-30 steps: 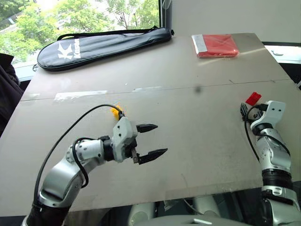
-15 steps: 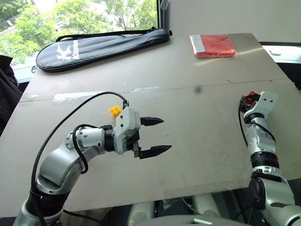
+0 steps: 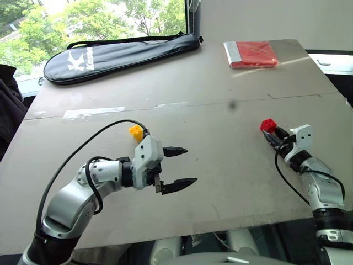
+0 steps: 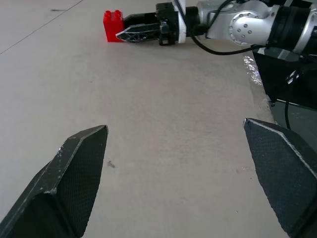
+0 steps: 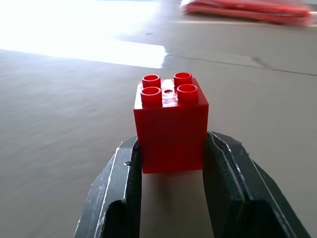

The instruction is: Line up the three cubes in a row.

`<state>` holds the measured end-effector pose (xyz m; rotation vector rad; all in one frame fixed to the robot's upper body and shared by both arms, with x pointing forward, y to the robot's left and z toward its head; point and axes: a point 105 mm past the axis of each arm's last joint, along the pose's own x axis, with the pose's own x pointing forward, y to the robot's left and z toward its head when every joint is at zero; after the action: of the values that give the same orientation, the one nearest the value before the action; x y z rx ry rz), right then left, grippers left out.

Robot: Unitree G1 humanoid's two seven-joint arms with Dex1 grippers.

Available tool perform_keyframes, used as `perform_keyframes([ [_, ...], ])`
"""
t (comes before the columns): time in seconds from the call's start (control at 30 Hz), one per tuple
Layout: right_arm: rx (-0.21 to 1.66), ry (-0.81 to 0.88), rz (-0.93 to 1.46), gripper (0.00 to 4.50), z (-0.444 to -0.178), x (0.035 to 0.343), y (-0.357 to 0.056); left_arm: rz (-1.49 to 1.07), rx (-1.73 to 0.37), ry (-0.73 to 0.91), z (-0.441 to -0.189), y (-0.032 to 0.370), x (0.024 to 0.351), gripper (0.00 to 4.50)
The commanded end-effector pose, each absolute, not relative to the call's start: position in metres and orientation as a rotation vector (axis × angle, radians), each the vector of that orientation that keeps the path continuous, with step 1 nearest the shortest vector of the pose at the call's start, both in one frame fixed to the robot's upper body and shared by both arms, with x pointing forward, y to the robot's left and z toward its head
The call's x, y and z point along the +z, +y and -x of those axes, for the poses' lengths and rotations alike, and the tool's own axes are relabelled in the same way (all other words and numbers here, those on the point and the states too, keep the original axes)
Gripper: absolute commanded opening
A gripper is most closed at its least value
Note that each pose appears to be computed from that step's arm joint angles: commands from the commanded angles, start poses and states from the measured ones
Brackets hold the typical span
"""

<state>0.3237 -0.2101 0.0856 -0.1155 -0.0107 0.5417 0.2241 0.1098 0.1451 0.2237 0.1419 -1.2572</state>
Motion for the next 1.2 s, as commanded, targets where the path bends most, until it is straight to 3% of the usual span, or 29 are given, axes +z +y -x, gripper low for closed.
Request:
perform_keyframes([
  [0.03, 0.771, -0.039, 0.128, 1.23, -0.299, 0.092, -0.184, -0.257, -1.258, 0.115, -0.220, 0.112, 0.149, 4.50],
  [0.4, 0.894, -0.078, 0.041, 1.23, -0.285, 0.080, -0.150, -0.268, -1.249, 0.134, -0.219, 0.118, 0.143, 4.50],
  [0.57, 0.754, -0.093, 0.111, 1.23, -0.303, 0.083, -0.172, -0.282, -1.254, 0.137, -0.222, 0.119, 0.141, 4.50],
  [0.83, 0.355, -0.105, 0.160, 1.23, -0.283, 0.073, -0.177, -0.283, -1.269, 0.121, -0.226, 0.114, 0.140, 4.50],
  [1.2, 0.258, -0.060, -0.061, 1.23, -0.265, 0.070, -0.134, -0.311, -1.314, 0.141, -0.229, 0.116, 0.145, 4.50],
])
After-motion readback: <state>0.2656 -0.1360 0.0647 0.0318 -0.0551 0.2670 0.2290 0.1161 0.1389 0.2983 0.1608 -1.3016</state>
